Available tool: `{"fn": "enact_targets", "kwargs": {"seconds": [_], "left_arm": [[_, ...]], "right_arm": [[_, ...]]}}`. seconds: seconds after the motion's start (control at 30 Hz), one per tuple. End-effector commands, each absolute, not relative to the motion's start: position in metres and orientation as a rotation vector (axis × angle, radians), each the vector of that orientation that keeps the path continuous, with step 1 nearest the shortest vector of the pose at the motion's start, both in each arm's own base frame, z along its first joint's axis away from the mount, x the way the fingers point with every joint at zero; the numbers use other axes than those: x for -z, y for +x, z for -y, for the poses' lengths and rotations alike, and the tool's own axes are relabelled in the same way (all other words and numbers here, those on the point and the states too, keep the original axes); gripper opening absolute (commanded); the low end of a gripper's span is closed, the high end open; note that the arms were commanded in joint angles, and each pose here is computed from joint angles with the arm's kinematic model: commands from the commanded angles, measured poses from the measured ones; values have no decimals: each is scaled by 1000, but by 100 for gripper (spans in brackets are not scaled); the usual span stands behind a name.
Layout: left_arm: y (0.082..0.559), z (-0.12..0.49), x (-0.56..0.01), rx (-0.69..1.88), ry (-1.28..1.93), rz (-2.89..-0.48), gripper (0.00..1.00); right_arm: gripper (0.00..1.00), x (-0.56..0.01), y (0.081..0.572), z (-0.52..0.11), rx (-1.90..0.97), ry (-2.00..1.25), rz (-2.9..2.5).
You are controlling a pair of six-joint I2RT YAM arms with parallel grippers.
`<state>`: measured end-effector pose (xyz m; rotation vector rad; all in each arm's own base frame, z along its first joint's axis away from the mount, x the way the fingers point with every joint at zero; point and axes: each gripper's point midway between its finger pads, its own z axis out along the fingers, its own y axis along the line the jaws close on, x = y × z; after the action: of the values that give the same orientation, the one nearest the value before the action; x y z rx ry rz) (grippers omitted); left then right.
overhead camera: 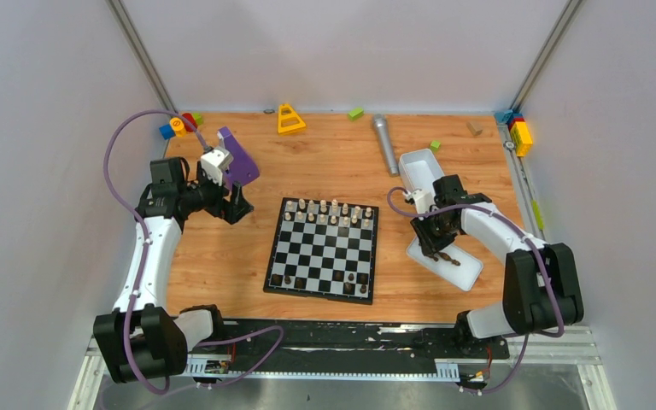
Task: Set up the chess pieces on the board
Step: Pick up the chess piece from the storage box, then place the chess piece on the chessboard.
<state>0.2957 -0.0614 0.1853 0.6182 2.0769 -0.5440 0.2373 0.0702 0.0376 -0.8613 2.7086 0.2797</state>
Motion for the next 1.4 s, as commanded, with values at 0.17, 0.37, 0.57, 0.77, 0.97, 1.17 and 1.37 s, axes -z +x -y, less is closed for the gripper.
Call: {"fn": "enact_targets", "kwargs": {"seconds": [0.17, 0.37, 0.57, 0.77, 0.97, 1.17, 1.37], "left_arm": [[295, 63, -189, 557, 645, -2054, 100], [295, 63, -190, 554, 646, -2053, 100], [295, 63, -190, 554, 645, -2051, 100], [296, 63, -193, 551, 643, -2048, 100], [298, 61, -194, 536, 635, -2049, 100], [304, 50, -192, 467, 589, -2082, 100], [311, 34, -190, 365, 524, -2124, 100]], "right_arm": [[14, -41, 244, -71, -285, -851, -2689], [5, -78, 242, -91, -424, -890, -2590], [3, -116, 233, -119, -553, -1001, -2460], [3, -143, 216, -169, -636, -1214, -2319], [4, -150, 205, -223, -693, -1448, -2230], [4, -144, 199, -279, -706, -1666, -2131], [4, -120, 195, -320, -630, -1835, -2094]]}}
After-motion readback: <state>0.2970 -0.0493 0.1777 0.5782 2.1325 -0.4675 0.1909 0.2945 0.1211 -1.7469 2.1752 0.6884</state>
